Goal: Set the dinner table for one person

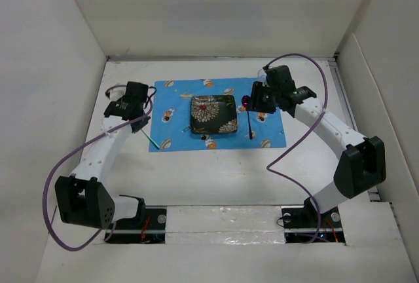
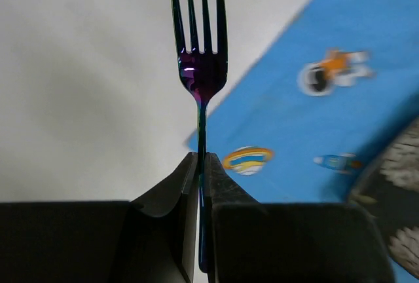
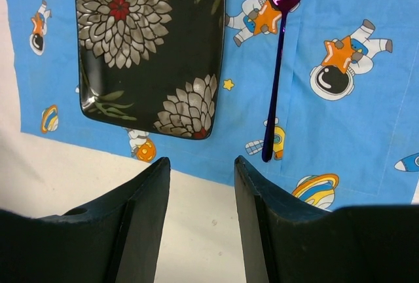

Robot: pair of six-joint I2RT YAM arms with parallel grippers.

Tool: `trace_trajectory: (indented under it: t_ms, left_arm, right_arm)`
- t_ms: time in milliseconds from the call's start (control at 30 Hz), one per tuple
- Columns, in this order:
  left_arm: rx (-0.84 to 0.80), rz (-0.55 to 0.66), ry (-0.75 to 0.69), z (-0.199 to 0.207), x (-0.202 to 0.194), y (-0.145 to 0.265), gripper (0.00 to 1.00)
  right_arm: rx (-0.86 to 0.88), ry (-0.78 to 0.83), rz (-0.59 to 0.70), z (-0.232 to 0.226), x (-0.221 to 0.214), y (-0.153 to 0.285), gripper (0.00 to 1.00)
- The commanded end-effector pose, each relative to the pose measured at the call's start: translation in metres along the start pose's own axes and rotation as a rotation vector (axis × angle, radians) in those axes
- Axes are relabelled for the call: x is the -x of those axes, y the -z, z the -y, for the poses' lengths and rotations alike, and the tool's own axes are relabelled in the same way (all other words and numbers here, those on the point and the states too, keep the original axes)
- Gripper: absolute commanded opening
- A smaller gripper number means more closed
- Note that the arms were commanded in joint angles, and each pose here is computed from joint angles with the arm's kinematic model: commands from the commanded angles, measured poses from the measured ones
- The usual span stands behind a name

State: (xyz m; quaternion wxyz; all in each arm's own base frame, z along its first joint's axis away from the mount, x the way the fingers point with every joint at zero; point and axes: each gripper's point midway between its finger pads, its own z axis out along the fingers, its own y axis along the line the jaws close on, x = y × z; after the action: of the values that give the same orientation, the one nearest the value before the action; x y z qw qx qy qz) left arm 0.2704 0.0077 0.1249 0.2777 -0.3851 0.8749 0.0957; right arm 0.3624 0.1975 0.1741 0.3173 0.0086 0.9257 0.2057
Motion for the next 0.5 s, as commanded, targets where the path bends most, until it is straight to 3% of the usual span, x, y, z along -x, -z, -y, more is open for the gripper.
trace_trajectory:
  t_ms: [0,67,167,200,233,400,433,467]
  left_arm:
    - [-0.144,0.089,-0.199,0.049,0.034,0.027,0.0]
    - [-0.173,0.124,-0.339,0.081,0.039,0.044,0.0]
    - [-0.123,0.155,-0.518,0.116,0.035,0.042,0.0]
    - [-0.095,0.122,-0.551,0.122,0.027,0.028,0.0]
    - [-0.102,0.117,-0.554,0.129,0.027,0.026,0.0]
    - [-0.16,0.076,-0.65,0.152,0.01,0.002,0.0]
    - [-0.154,0.081,-0.652,0.154,0.012,0.001,0.0]
    - [-0.15,0.083,-0.681,0.158,0.007,-0.004,0.0]
  right_arm:
    - [0.033,-0.017,0.071,-0.006,0.017,0.012,0.49]
    - [0.032,-0.02,0.085,-0.006,0.019,0.014,0.48]
    - [0.027,-0.035,0.102,-0.002,0.021,0.016,0.31]
    - [0.029,-0.038,0.102,-0.003,0.022,0.016,0.04]
    - [0.033,-0.034,0.104,-0.004,0.024,0.017,0.0]
    - [0.003,-0.041,0.105,0.001,0.024,0.019,0.01]
    - [0.0,-0.043,0.103,0.001,0.023,0.019,0.07]
    - [-0.008,-0.049,0.1,0.003,0.021,0.018,0.22]
